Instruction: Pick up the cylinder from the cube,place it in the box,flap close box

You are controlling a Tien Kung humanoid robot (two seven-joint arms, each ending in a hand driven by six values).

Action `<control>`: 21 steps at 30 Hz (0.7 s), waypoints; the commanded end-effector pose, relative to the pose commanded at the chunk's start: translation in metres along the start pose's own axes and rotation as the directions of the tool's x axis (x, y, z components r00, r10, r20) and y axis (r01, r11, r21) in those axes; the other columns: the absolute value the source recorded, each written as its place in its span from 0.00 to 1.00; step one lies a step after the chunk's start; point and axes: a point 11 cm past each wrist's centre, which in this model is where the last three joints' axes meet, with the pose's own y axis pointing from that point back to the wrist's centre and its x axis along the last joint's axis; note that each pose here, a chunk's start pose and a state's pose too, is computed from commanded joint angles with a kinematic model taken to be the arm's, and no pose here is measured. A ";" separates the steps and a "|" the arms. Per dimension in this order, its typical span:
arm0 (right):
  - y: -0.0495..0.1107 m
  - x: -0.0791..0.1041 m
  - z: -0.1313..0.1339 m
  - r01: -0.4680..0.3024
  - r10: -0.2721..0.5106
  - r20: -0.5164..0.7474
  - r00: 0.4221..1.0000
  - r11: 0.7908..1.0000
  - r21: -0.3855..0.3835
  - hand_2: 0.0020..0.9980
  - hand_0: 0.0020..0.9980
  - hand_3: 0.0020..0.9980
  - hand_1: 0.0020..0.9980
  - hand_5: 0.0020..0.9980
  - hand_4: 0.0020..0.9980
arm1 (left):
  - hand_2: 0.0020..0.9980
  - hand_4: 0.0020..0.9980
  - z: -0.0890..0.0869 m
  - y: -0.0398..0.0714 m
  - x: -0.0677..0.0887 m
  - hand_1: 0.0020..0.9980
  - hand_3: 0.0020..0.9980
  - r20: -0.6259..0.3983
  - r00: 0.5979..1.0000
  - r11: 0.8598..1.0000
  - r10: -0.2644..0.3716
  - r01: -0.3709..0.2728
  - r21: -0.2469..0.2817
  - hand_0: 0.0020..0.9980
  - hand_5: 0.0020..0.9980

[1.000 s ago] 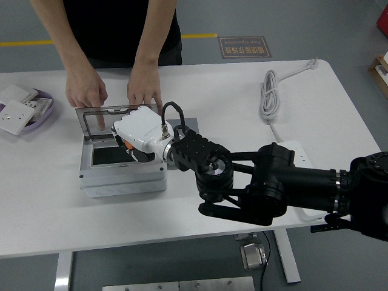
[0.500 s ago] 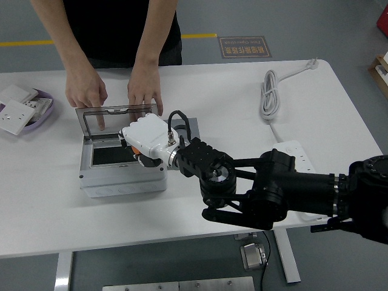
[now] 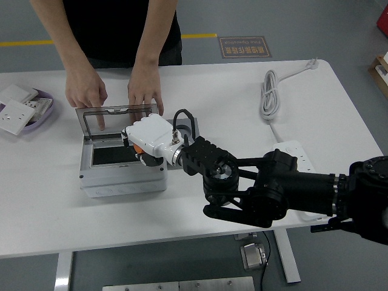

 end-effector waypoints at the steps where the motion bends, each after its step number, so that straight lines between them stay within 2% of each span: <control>1: 0.000 0.001 0.000 -0.003 0.003 0.003 1.000 1.000 -0.001 0.52 0.53 0.56 0.52 0.01 0.07 | 0.63 0.72 0.000 0.000 0.000 0.65 0.67 0.000 1.000 1.000 0.000 0.000 0.000 0.63 0.25; 3: -0.001 0.002 0.001 -0.009 0.009 0.010 1.000 1.000 0.000 0.52 0.53 0.56 0.52 0.01 0.07 | 0.63 0.72 0.001 0.000 0.000 0.65 0.67 0.001 1.000 1.000 0.000 0.000 -0.001 0.63 0.25; 4: -0.001 0.003 0.001 -0.012 0.012 0.013 1.000 1.000 0.001 0.60 0.59 0.64 0.60 0.19 0.48 | 0.63 0.72 0.001 0.000 0.000 0.65 0.67 0.001 1.000 1.000 0.000 0.000 -0.001 0.63 0.25; 9: -0.001 0.005 0.000 -0.017 0.017 0.026 1.000 1.000 0.010 0.60 0.59 0.64 0.60 0.19 0.48 | 0.63 0.72 0.002 0.000 0.000 0.65 0.67 0.002 1.000 1.000 0.000 0.000 -0.004 0.63 0.25; 10: -0.001 0.005 0.000 -0.017 0.016 0.028 0.999 1.000 0.013 0.69 0.75 0.74 0.67 0.30 0.75 | 0.63 0.72 0.002 0.000 0.000 0.65 0.67 0.002 1.000 1.000 0.000 0.000 -0.004 0.63 0.25; 15: -0.001 0.004 -0.001 -0.011 0.011 0.036 0.999 1.000 0.020 0.69 0.75 0.74 0.67 0.30 0.75 | 0.63 0.72 0.002 0.000 0.000 0.65 0.67 0.004 1.000 1.000 0.000 0.000 -0.003 0.63 0.25; 16: -0.001 0.004 -0.002 -0.010 0.009 0.039 0.999 1.000 0.021 0.72 0.79 0.80 0.70 0.41 0.89 | 0.63 0.72 0.002 0.000 0.000 0.65 0.67 0.004 1.000 1.000 0.000 0.000 -0.003 0.63 0.25; 21: 0.000 0.001 -0.002 -0.002 0.001 0.048 0.999 1.000 0.024 0.72 0.79 0.80 0.70 0.41 0.89 | 0.63 0.72 0.003 0.000 0.000 0.65 0.67 0.006 1.000 1.000 0.000 0.000 -0.004 0.63 0.25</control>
